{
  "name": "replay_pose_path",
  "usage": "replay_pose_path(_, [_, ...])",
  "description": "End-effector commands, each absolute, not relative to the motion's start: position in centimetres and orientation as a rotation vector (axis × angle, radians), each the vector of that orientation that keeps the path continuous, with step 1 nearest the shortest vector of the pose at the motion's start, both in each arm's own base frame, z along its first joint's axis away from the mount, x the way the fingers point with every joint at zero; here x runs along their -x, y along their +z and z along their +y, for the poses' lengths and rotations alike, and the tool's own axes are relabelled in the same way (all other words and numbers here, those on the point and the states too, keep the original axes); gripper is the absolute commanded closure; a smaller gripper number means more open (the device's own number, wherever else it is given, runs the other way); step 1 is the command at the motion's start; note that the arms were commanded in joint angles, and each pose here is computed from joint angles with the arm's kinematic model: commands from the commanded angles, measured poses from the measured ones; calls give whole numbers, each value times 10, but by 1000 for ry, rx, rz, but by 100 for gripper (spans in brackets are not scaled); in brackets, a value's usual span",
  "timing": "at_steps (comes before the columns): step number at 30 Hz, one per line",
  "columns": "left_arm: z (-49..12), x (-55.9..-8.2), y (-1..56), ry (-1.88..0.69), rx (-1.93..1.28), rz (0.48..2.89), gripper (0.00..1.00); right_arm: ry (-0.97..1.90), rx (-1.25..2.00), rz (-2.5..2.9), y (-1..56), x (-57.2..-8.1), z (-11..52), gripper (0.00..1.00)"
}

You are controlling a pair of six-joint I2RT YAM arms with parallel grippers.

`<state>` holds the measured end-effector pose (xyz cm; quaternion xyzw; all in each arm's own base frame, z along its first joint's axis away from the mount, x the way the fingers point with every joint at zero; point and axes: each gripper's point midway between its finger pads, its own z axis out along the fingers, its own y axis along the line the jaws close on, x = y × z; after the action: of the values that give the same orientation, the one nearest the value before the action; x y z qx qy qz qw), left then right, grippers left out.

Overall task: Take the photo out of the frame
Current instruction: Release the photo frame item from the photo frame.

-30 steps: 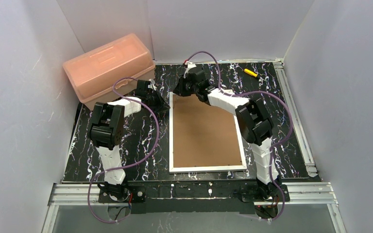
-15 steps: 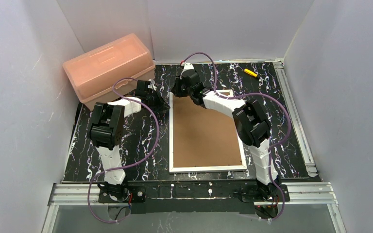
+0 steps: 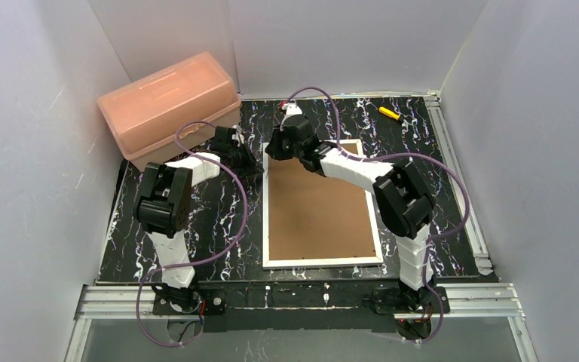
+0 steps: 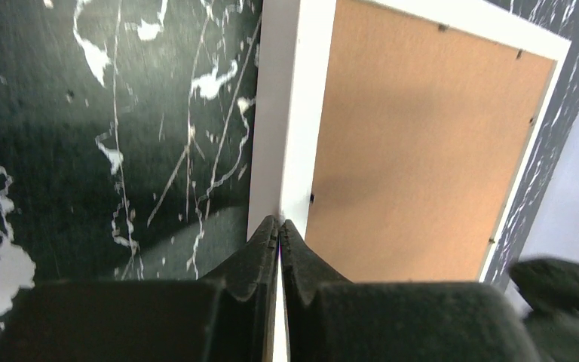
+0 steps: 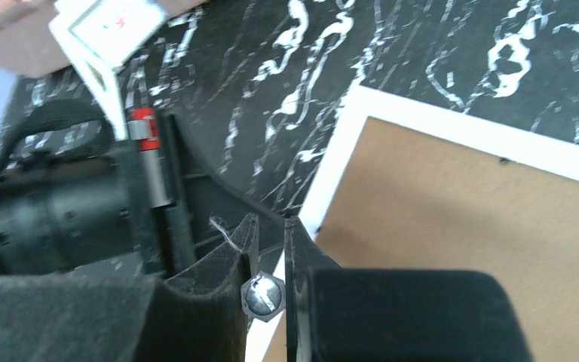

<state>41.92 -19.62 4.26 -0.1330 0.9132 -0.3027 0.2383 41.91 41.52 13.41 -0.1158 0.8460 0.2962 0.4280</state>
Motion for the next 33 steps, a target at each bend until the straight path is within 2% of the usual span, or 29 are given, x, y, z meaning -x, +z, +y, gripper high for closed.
replay_pose_path(1, [-199,-384,54,-802,291,2569,96,872,234,2026,190,-406,399,99])
replay_pose_path(6, [-197,-373,77,-821,260,2521,93,967,264,2017,196,-388,373,99])
replay_pose_path(8, [-200,-363,94,-872,241,2482,89,999,276,2007,202,-379,367,99])
replay_pose_path(13, [-215,-338,133,-1003,90,2341,59,1066,318,1990,218,-358,357,99])
replay_pose_path(16, [-229,-325,146,-1007,-54,2296,54,1104,325,1991,226,-345,354,99])
replay_pose_path(21, [-261,-306,162,-969,-320,2163,54,1134,318,1968,242,-333,348,99])
replay_pose_path(28, [-275,-302,167,-960,-456,2095,58,1223,354,1955,260,-317,351,99])
replay_pose_path(30, [-277,-299,169,-964,-500,2062,62,1244,357,1956,261,-314,352,99])
replay_pose_path(33, [-274,-299,168,-913,-538,2025,75,1276,370,1962,263,-309,354,99])
